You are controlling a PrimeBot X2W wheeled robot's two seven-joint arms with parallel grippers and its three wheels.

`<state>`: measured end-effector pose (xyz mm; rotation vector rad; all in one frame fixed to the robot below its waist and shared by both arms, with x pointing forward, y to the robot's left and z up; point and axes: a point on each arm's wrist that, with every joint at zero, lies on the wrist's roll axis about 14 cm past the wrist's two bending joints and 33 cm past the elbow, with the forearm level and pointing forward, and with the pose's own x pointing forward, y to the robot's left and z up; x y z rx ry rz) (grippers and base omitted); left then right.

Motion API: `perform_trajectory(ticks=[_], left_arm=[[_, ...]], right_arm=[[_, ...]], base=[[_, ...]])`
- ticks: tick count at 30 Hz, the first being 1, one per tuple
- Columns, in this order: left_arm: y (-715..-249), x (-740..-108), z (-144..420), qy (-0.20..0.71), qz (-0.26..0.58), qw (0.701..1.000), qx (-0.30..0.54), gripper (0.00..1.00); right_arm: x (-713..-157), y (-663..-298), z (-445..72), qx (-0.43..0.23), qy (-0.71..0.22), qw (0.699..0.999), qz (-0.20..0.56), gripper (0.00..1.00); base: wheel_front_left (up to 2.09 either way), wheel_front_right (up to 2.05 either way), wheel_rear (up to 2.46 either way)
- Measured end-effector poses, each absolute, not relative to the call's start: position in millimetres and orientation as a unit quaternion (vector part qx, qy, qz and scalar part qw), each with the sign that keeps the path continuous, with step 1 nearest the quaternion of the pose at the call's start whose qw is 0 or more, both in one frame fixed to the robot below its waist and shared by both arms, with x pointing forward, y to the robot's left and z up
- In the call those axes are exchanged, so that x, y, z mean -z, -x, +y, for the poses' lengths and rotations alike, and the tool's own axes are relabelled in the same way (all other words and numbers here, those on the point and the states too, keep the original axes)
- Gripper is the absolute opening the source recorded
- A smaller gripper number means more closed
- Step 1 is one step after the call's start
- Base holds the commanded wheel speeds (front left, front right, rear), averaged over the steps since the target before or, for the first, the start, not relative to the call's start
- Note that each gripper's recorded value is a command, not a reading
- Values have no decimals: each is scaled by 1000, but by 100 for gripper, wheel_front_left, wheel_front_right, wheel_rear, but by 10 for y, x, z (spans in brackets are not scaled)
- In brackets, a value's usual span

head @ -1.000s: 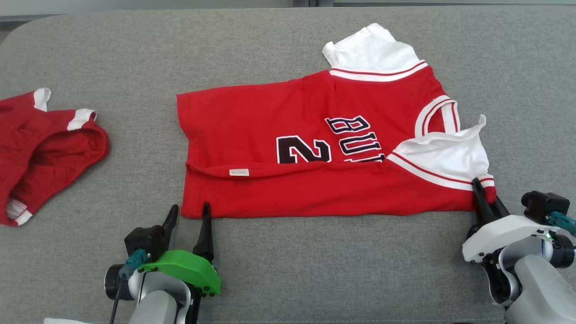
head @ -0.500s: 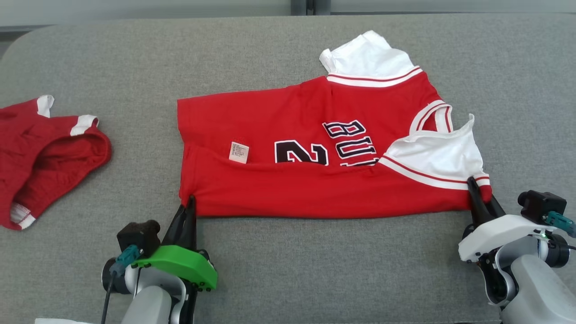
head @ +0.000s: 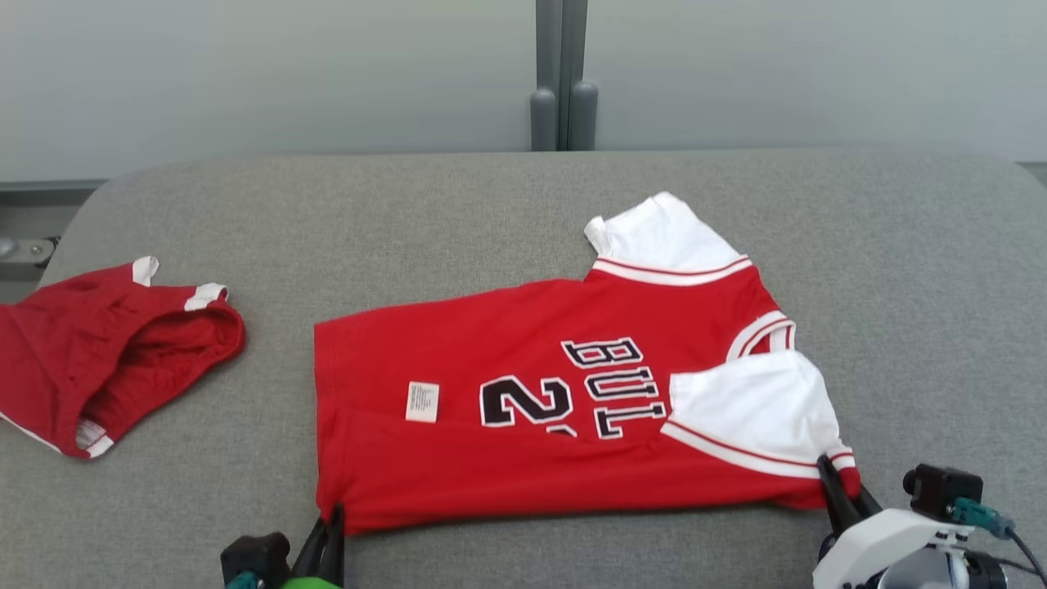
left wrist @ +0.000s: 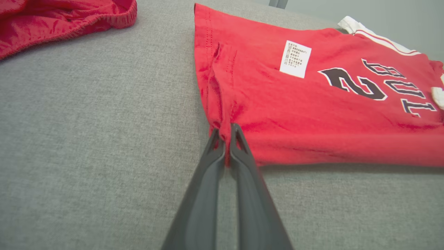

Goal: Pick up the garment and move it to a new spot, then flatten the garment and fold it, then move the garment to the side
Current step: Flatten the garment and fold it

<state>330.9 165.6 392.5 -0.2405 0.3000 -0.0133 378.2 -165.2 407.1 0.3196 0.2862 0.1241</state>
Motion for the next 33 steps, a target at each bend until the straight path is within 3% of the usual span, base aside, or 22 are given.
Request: perform_trajectory(ticks=[10,11,12,13,20,27,33], left_arm=[[-2948,-3732,1789,123,176,976,-23,0],[-2945,-3717,1798,121,179,976,-24,10],[-2936,-3694,1804,119,183,975,-25,47],[-2924,-3667,1809,120,188,974,-27,100],[-3018,-3693,1939,99,185,976,-51,100],[-3686,-4171,2011,83,108,990,-41,100],[-4142,-4185,2060,69,114,991,-29,100]], right_arm=[[-3922,-3302,-1681,-60,-164,971,165,0],[-3910,-3292,-1692,-58,-165,970,166,11],[-3908,-3293,-1703,-56,-166,970,166,78],[-3901,-3297,-1719,-54,-166,970,167,100],[-4096,-3533,-1921,-33,-159,978,129,100],[-4432,-4086,-1822,-58,-134,987,74,100],[-4451,-4438,-1520,-97,-128,985,69,100]], base=[[0,0,0],[0,0,0],[0,0,0],[0,0,0],[0,0,0],[0,0,0],[0,0,0]])
